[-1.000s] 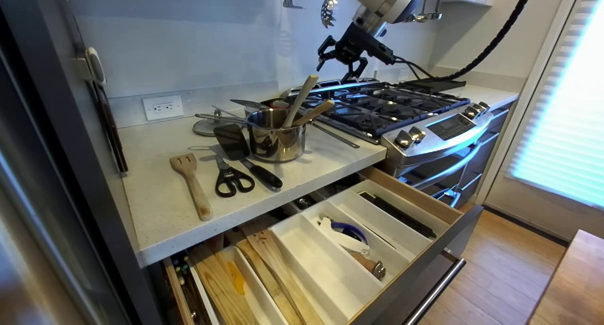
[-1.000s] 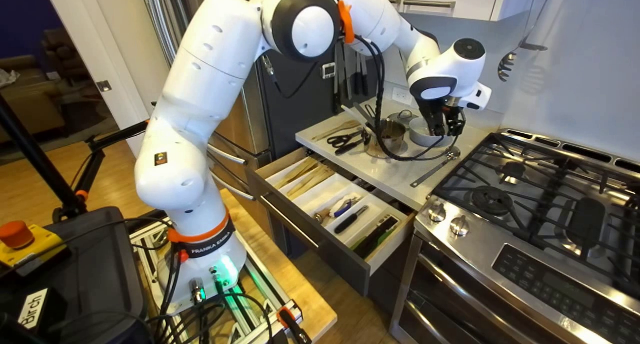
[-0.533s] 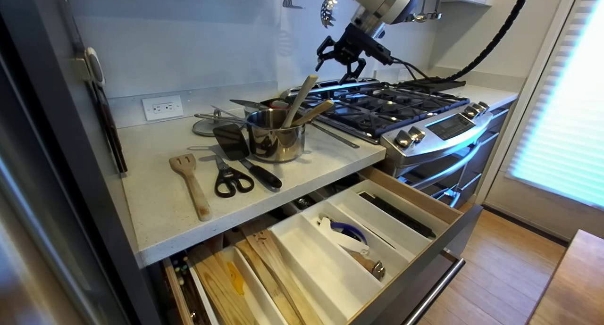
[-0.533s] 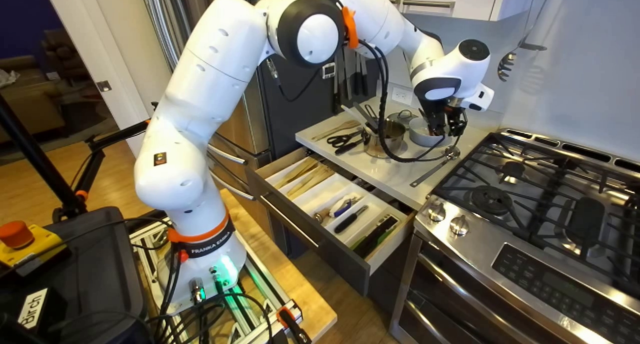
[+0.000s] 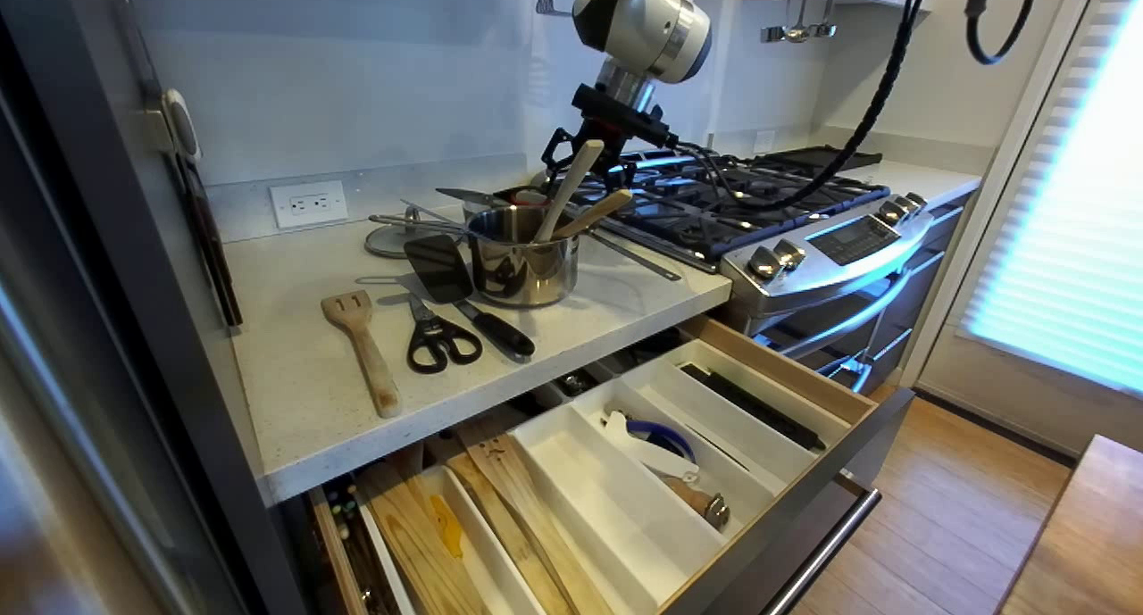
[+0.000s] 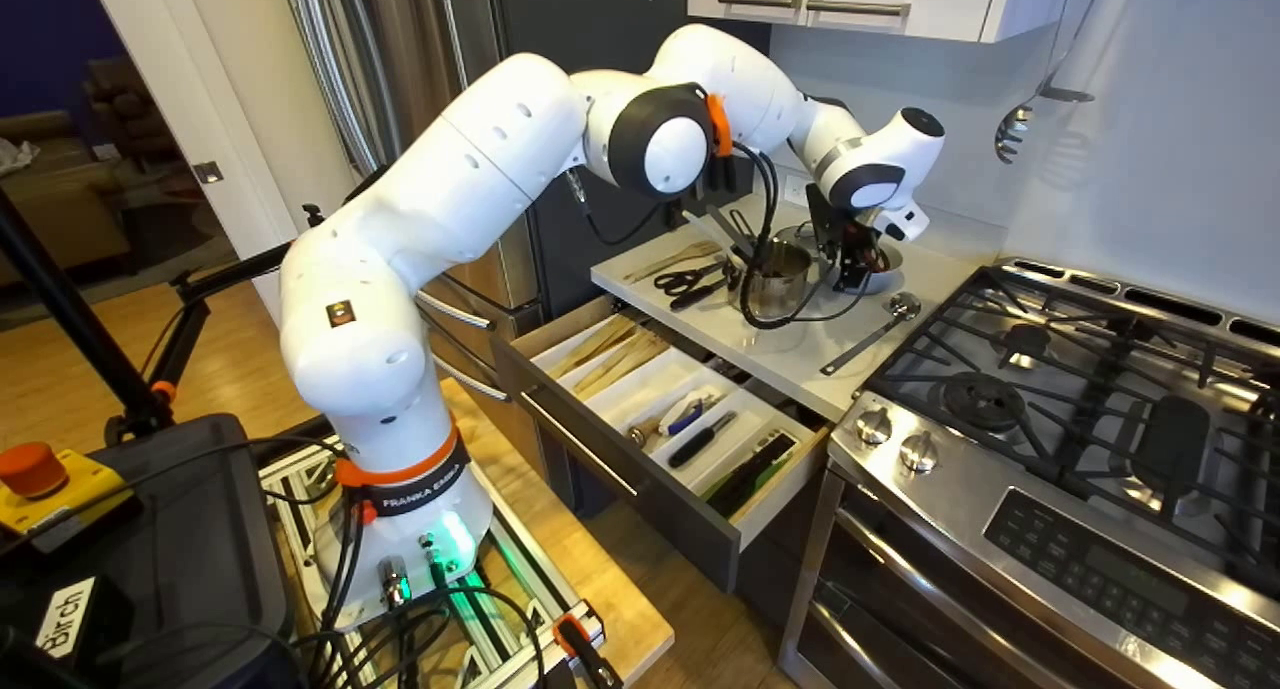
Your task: Put the grey bowl on the front left plate of the stove
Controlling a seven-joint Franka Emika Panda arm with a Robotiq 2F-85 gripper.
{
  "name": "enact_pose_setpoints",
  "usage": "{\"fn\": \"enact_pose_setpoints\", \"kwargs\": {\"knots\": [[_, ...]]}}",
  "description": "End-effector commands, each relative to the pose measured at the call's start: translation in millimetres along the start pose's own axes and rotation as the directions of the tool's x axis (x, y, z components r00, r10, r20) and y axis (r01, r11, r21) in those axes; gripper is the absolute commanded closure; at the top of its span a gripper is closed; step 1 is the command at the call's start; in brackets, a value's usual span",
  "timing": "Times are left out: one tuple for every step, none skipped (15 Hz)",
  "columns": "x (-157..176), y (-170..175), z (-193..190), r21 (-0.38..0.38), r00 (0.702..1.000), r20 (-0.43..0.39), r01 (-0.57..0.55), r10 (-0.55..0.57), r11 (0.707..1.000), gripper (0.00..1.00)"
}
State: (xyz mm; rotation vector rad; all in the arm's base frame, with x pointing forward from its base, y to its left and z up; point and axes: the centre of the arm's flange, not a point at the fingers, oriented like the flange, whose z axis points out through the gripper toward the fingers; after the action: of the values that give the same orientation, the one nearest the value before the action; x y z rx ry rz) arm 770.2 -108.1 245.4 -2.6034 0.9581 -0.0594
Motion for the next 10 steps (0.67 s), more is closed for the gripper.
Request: {"fn": "enact_pose_setpoints", "kwargs": {"knots": [[42.4, -20.7, 7.4, -0.138, 0.990, -0.064, -0.133, 0.125, 0.981, 0.00], [47.6, -21.7, 7.3, -0.148, 0.981, -0.132, -0.161, 0.141, 0.976, 0.00], [52.6, -23.2, 7.1, -0.143, 0.969, -0.203, -0.170, 0.139, 0.975, 0.00], [58.4, -27.1, 10.9, -0.138, 0.961, -0.236, -0.178, 0.142, 0.974, 0.00], [62.4, -30.1, 13.0, -0.140, 0.959, -0.241, -0.183, 0.146, 0.973, 0.00], [64.2, -33.7, 21.1, -0.142, 0.966, -0.214, -0.179, 0.146, 0.974, 0.00], [64.3, -35.6, 25.8, -0.130, 0.969, -0.199, -0.172, 0.144, 0.976, 0.00], [63.1, -32.7, 24.2, -0.075, 0.976, -0.164, -0.157, 0.143, 0.985, 0.00], [31.5, -17.7, 12.2, -0.111, 0.972, -0.194, -0.159, 0.135, 0.981, 0.00], [31.4, -18.0, 16.5, -0.108, 0.972, -0.191, -0.157, 0.135, 0.982, 0.00]]}}
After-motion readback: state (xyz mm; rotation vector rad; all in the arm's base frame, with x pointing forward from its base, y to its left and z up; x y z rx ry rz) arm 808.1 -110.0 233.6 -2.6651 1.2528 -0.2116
